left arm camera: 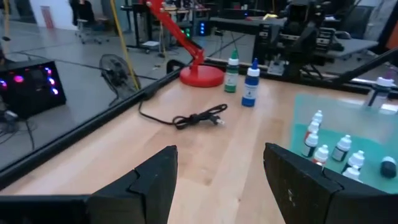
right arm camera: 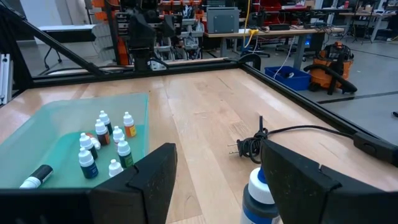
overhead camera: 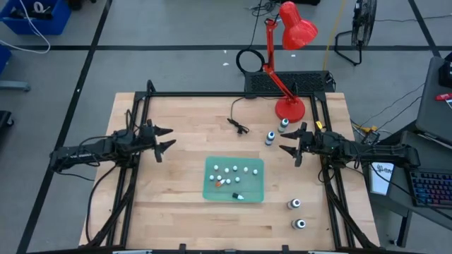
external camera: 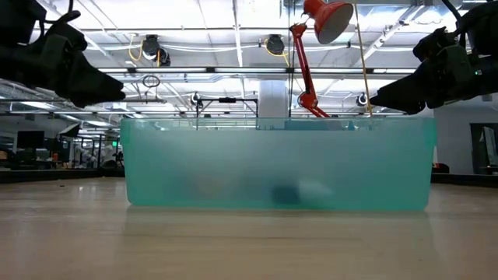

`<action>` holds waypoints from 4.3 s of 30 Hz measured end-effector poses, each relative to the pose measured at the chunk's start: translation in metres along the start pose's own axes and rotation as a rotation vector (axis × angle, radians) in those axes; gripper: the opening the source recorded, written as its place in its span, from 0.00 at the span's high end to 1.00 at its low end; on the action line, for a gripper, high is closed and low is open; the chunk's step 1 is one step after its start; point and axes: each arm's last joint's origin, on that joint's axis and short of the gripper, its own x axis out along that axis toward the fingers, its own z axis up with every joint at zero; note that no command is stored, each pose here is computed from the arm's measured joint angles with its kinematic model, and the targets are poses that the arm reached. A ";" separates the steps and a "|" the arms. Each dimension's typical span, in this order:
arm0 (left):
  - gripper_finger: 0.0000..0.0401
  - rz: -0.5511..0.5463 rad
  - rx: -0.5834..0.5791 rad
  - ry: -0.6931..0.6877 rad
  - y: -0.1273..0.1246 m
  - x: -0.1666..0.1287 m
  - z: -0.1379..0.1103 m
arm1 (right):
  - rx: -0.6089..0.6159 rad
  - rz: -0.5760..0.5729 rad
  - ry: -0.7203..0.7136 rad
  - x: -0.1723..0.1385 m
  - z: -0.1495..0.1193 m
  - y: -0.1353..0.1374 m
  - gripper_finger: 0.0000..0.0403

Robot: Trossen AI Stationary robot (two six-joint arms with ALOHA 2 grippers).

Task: Pick & Place food coloring
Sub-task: Put the big green food coloring bottle into the light blue bin

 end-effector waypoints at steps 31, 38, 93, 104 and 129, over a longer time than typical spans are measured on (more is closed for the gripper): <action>0.40 0.112 -0.023 -0.011 0.004 -0.003 -0.001 | 0.306 0.025 -0.133 -0.001 0.013 0.000 0.45; 0.40 0.112 -0.024 -0.012 0.004 -0.003 -0.001 | 0.382 -0.118 -0.160 -0.001 0.013 -0.004 0.45; 0.40 0.111 -0.024 -0.012 0.004 -0.003 -0.001 | 0.582 -0.444 1.195 0.093 0.057 -0.117 0.45; 0.40 0.111 -0.024 -0.012 0.004 -0.003 -0.001 | 0.681 -0.520 1.360 0.069 0.063 -0.100 0.45; 0.40 0.112 -0.024 -0.012 0.004 -0.003 -0.001 | 0.768 -0.625 1.503 0.046 -0.011 -0.065 0.45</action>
